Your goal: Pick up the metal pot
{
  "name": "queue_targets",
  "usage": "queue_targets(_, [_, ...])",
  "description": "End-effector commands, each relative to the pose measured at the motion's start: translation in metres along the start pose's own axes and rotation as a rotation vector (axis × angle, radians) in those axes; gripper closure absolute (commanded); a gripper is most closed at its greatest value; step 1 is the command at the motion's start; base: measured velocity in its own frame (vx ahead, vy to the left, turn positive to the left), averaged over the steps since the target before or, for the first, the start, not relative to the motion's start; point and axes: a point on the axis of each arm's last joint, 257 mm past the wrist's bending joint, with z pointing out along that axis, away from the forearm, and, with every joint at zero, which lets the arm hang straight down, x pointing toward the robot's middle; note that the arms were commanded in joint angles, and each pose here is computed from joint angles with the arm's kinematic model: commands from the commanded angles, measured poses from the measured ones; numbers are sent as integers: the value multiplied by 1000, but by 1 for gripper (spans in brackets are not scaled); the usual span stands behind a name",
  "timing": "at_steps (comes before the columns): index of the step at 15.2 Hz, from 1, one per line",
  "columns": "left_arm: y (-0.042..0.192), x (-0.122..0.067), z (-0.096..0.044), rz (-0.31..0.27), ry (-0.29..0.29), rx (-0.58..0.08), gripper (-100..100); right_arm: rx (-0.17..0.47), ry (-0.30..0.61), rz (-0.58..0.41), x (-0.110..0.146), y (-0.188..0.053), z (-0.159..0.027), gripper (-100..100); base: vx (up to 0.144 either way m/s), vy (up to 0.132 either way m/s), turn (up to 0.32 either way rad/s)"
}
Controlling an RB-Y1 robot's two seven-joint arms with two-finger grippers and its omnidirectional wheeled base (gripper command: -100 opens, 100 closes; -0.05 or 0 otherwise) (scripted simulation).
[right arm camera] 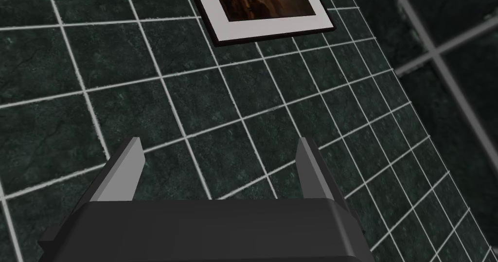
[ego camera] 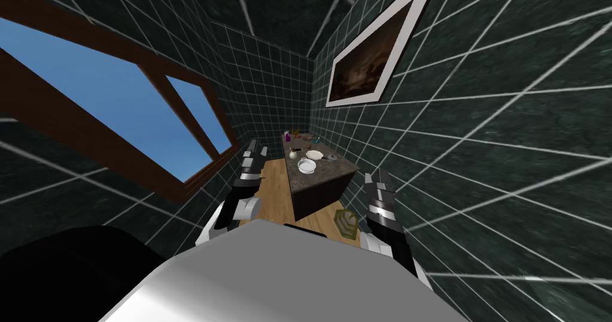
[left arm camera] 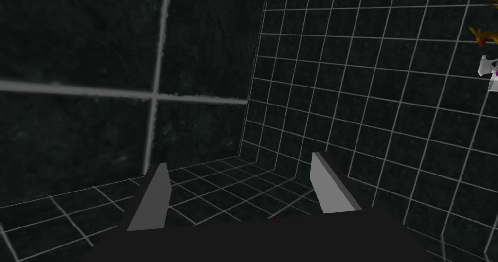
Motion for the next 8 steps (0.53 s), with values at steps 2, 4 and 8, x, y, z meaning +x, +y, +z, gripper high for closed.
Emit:
queue_targets(2, [11, 2, 2, 20, 32, -34, -100, 0, 0, 0, 0, 0, 0, 0, -5, -6, -93])
queue_targets(4, [26, 1, 4, 41, 52, -84, -100, 0, 0, 0, 0, 0, 0, 0, -9, -7, -116])
queue_targets(8, [48, -4, 5, 65, 64, -154, -100, 0, 0, 0, 0, 0, 0, 0, -11, -9, -125])
